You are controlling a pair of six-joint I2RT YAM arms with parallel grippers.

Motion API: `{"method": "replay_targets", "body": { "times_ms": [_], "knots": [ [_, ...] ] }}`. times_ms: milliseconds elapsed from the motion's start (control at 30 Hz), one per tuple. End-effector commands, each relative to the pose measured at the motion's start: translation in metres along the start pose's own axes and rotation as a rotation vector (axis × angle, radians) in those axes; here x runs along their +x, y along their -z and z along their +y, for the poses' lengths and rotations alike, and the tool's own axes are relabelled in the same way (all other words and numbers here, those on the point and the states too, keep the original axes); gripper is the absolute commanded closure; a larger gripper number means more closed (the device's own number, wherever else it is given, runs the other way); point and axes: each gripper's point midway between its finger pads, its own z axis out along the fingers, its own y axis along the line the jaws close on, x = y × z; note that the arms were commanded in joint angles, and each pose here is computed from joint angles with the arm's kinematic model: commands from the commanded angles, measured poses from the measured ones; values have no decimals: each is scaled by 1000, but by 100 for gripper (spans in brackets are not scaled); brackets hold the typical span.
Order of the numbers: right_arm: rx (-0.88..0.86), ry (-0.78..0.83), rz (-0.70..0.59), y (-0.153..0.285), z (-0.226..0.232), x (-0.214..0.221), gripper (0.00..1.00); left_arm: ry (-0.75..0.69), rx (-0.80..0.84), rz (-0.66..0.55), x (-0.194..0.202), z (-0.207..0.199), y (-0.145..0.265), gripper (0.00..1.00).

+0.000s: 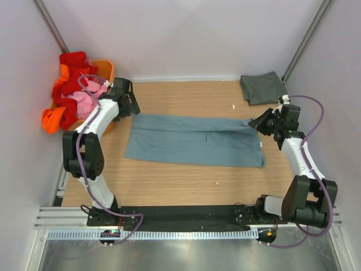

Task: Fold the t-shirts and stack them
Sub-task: Fold the tshirt

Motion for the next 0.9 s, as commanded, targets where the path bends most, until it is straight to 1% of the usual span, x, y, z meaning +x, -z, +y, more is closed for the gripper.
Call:
{"method": "replay_targets", "body": {
  "times_ms": [0, 100, 133, 200, 233, 267, 300, 333, 367, 433, 500, 600, 667, 700, 733, 767, 800, 833, 867],
  "knots": [
    [-54, 6, -12, 6, 11, 0, 99, 33, 14, -67, -18, 6, 31, 20],
    [-30, -1, -23, 13, 5, 9, 99, 35, 35, -67, -14, 6, 42, 21],
    [2, -17, -18, 14, -3, 17, 99, 39, 48, -82, -16, 6, 51, 21],
    [69, -51, -63, 23, -15, 20, 95, 36, 47, -80, -10, 10, 56, 21],
    [116, -78, -55, 24, -28, 32, 79, 41, 57, -98, -11, 12, 65, 21],
    [145, -103, -51, 25, -35, 40, 56, 37, 52, -90, -4, 15, 65, 21],
    [191, -135, -75, 28, -44, 42, 37, 37, 52, -93, -3, 18, 69, 21],
    [240, -157, -66, 28, -57, 51, 23, 40, 61, -110, -3, 20, 77, 21],
    [278, -173, -54, 30, -64, 58, 21, 39, 56, -101, 4, 23, 77, 21],
    [309, -187, -76, 31, -69, 56, 19, 43, 62, -105, 8, 26, 81, 20],
    [282, -194, -85, 30, -62, 49, 19, 48, 78, -115, 11, 27, 85, 21],
    [170, -203, -98, 21, -38, 35, 20, 50, 105, -105, 17, 22, 86, 21],
    [105, -192, -74, 12, -24, 30, 22, 43, 133, -85, 22, 16, 87, 23],
    [87, -175, -52, 7, -18, 32, 25, 35, 151, -84, 24, 13, 92, 24],
    [70, -154, -55, 5, -11, 23, 26, 17, 168, -88, 26, 8, 96, 24],
    [91, -138, -14, -4, -16, 29, 28, -11, 176, -88, 30, 7, 99, 24],
    [91, -117, 2, -8, -13, 28, 31, -26, 187, -93, 32, 7, 107, 24],
    [82, -93, -3, -11, -6, 18, 32, -37, 194, -94, 35, 8, 113, 25],
    [107, -81, 31, -20, -14, 22, 34, -57, 192, -85, 41, 12, 114, 25]
  ]
}}
